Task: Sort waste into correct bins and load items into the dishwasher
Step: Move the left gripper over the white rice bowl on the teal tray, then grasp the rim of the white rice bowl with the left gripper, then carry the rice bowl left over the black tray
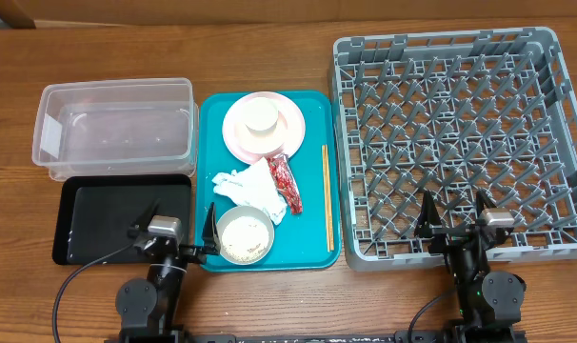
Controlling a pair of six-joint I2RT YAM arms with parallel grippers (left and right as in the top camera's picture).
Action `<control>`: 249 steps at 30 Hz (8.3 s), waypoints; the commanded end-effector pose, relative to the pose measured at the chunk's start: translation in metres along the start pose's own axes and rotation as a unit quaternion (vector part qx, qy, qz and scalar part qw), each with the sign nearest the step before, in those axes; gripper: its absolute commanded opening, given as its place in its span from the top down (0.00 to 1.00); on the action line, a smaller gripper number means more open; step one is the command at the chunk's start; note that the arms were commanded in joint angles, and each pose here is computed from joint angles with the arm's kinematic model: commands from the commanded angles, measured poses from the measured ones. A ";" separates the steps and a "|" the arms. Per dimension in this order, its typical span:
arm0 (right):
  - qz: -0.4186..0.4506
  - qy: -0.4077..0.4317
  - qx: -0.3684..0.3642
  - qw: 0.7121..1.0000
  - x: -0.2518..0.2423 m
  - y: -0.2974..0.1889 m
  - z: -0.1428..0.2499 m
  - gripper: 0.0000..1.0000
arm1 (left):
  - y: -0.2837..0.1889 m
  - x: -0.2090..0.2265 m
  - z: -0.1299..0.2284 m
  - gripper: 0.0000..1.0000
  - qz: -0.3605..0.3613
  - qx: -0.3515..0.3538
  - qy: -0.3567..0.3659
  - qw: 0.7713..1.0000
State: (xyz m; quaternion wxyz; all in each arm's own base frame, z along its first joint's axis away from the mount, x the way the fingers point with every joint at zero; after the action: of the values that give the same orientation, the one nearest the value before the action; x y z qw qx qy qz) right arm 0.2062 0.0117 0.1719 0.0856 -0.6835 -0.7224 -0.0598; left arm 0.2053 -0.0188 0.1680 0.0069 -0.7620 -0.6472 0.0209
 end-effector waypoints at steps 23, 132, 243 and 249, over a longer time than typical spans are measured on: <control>-0.001 -0.002 -0.003 1.000 0.000 0.000 0.001 0.00 | -0.036 -0.035 -0.160 0.00 0.075 0.216 -0.141 0.963; -0.001 -0.002 -0.003 1.000 0.000 0.000 0.001 0.00 | 0.045 -0.147 0.089 0.83 -0.044 0.697 -0.022 0.715; -0.001 -0.002 -0.003 1.000 0.000 0.000 0.001 0.00 | 0.062 0.101 -0.020 0.96 0.165 0.437 -0.438 0.768; -0.001 -0.002 -0.003 1.000 0.000 0.000 0.001 0.00 | 0.041 0.122 -0.017 0.96 0.181 0.334 -0.482 0.789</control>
State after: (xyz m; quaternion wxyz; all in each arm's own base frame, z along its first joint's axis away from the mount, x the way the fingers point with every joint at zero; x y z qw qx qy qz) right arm 0.2062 0.0116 0.1719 0.0856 -0.6836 -0.7223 -0.0598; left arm 0.2627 0.0894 0.1628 0.0175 -0.6439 -0.3813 0.6631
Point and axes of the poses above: each gripper's point midway between its finger pads, its own y axis out along the fingers, its own x axis along the line the jaws close on, z = x × y, the point moved 4 cm from there along -y, back along the fingers, and after that the axes turned 3 degrees about y, right-handed, at the moved point
